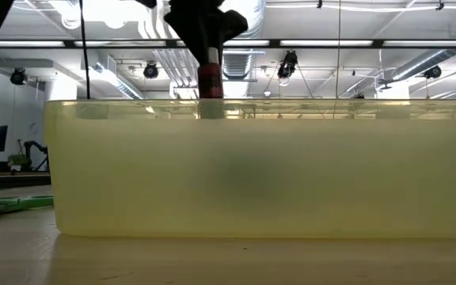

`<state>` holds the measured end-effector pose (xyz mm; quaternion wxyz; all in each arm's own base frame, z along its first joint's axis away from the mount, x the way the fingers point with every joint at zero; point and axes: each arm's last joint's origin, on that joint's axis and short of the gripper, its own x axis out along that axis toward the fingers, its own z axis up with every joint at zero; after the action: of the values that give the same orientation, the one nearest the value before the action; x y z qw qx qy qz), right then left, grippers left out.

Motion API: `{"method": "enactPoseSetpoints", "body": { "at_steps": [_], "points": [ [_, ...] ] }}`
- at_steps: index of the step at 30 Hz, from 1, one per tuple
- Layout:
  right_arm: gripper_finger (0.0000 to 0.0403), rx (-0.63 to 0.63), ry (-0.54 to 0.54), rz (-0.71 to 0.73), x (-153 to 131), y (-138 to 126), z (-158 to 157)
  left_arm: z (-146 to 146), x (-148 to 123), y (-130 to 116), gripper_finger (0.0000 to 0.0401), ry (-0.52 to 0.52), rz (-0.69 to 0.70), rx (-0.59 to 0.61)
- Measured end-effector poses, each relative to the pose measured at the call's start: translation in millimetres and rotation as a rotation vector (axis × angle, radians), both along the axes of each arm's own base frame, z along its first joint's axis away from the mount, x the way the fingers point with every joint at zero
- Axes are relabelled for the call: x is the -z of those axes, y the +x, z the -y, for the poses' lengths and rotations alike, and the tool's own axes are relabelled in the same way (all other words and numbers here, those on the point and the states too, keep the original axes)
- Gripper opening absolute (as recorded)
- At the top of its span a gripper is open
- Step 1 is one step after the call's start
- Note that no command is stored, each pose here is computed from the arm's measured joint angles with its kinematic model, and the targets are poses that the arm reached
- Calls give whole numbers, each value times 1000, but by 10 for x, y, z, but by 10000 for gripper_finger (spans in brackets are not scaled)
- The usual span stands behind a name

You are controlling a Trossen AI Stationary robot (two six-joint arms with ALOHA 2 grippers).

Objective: Pick & Place Paint Supplies
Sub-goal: Put the red paint bottle into the blue bin

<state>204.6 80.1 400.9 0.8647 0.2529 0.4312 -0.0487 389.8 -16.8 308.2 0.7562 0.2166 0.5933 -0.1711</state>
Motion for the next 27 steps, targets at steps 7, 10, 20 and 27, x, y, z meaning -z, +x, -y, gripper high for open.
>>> {"method": "enactPoseSetpoints", "body": {
  "at_steps": [7, 10, 20, 27],
  "points": [
    [270, 49, 27, 44, 104, -261, 36, -144, 121, 125, 121, 0, -13, -53],
    [270, 53, 40, 71, 153, -298, 53, -190, 166, 152, 121, -16, -21, -65],
    [270, 44, 54, 117, 190, -380, 90, -208, 369, 252, 121, -37, -65, -65],
    [270, 34, 53, 135, 139, -390, 95, -291, 412, 270, 121, -44, -52, -66]
  ]
}}
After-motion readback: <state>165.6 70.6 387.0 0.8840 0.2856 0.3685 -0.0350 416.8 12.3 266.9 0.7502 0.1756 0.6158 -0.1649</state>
